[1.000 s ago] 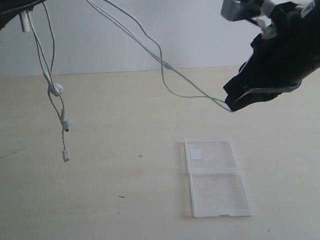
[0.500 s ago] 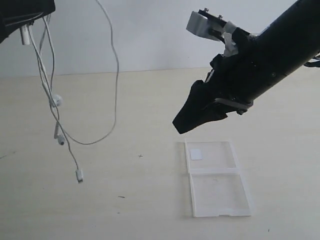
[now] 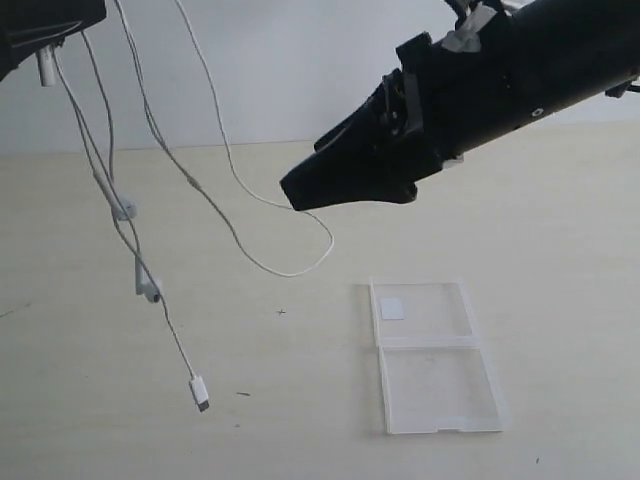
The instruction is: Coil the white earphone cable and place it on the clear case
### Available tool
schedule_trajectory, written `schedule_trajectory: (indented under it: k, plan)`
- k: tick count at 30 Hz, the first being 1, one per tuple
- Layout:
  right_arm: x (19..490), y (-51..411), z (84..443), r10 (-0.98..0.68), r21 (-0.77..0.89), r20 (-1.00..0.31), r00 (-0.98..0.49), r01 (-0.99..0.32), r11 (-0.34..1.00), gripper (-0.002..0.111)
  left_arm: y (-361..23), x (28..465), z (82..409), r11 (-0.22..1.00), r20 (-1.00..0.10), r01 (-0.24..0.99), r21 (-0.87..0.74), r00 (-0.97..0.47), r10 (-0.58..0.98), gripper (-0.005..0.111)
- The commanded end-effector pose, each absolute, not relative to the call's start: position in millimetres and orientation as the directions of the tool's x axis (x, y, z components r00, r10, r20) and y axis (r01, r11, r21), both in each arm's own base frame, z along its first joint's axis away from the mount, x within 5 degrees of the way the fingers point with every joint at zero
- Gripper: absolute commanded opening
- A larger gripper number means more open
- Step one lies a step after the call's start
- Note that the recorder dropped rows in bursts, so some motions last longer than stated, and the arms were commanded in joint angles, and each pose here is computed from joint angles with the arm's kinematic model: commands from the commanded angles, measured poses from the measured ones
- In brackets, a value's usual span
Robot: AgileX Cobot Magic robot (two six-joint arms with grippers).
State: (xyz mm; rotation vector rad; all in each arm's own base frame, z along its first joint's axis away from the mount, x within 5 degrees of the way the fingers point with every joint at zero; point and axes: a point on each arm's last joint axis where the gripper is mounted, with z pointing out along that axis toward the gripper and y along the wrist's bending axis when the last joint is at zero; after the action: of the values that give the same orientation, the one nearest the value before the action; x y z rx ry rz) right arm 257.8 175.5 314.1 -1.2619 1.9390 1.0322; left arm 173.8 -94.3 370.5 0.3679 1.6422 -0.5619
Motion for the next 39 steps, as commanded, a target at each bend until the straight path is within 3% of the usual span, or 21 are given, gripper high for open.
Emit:
schedule_trajectory:
  k: [1, 9, 16, 29, 39]
  plan:
    - [258, 178, 325, -0.372, 0.254, -0.872, -0.318, -0.944, 0.212, 0.078, -91, 174, 373, 0.843, -0.987, 0.517, -0.146, -0.135, -0.088, 0.000]
    - [262, 183, 335, -0.248, 0.279, -0.909, -0.336, -0.930, 0.238, 0.078, -91, 176, 372, 0.850, -0.987, 0.506, -0.146, -0.137, -0.088, 0.000]
    - [269, 185, 325, -0.271, 0.242, -0.914, -0.301, -0.943, 0.230, 0.078, -101, 194, 362, 0.841, -0.978, 0.518, -0.156, -0.200, -0.059, 0.000]
    - [295, 195, 285, -0.292, 0.241, -0.906, -0.307, -0.940, 0.241, 0.078, -111, 199, 378, 0.798, -0.981, 0.581, -0.159, -0.185, -0.061, 0.000]
    - [299, 198, 287, -0.232, 0.217, -0.936, -0.265, -0.952, 0.214, 0.078, -117, 193, 376, 0.743, -0.987, 0.662, -0.096, -0.158, 0.013, 0.000]
